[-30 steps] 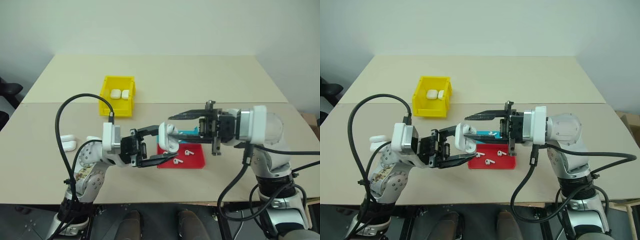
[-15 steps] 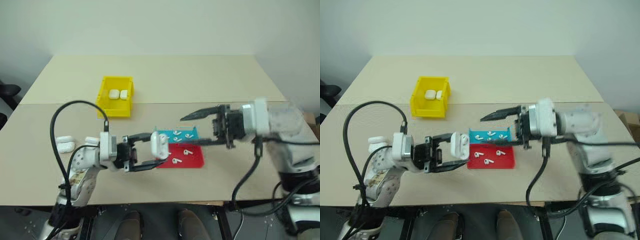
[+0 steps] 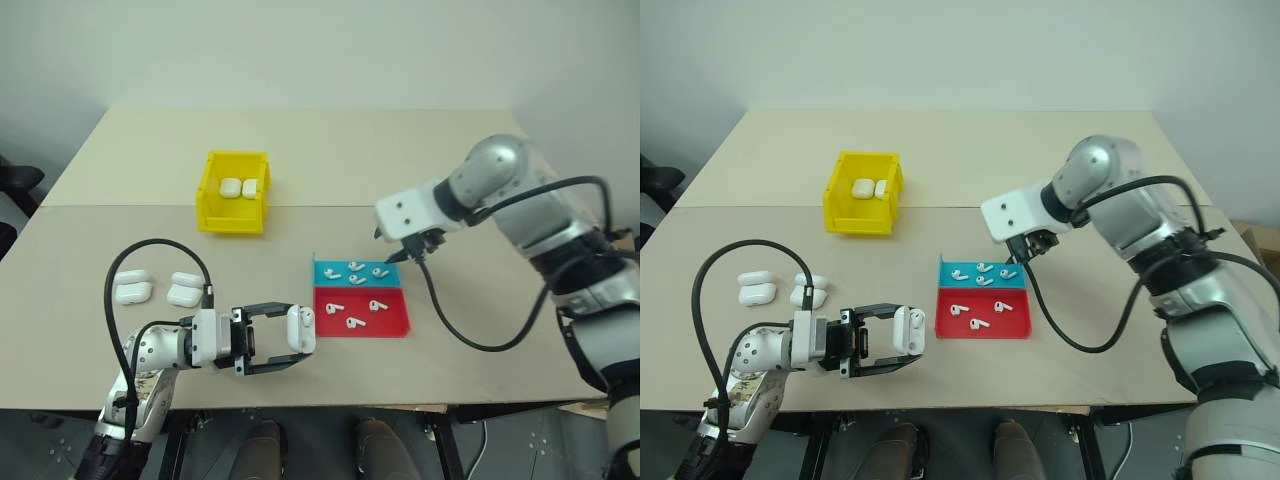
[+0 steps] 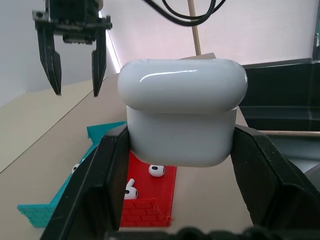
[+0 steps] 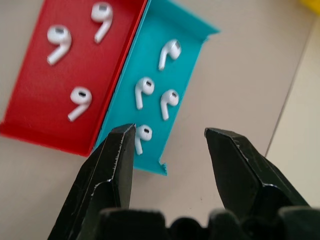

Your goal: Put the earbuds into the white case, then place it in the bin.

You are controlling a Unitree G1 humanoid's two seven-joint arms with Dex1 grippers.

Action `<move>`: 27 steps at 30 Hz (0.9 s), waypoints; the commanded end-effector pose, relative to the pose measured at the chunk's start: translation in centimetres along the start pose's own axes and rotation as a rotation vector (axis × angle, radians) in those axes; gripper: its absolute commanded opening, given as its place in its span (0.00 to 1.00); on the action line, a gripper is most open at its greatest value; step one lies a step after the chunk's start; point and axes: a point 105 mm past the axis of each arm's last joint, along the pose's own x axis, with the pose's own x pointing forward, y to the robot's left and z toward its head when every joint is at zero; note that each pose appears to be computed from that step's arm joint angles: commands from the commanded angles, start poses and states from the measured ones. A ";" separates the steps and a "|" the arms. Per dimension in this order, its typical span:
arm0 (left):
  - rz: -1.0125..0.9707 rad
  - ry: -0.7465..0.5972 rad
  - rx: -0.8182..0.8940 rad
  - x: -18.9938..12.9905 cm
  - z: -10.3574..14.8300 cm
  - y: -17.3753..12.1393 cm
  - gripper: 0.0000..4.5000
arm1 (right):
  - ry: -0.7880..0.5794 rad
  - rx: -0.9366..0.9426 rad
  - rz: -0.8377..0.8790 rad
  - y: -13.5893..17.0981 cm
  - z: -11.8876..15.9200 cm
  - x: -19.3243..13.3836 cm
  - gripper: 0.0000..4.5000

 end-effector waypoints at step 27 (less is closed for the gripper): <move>0.025 -0.011 0.059 0.7 0.7 0.1 0.61 | 0.137 -0.090 0.141 -1.5 -2.2 5.4 0.60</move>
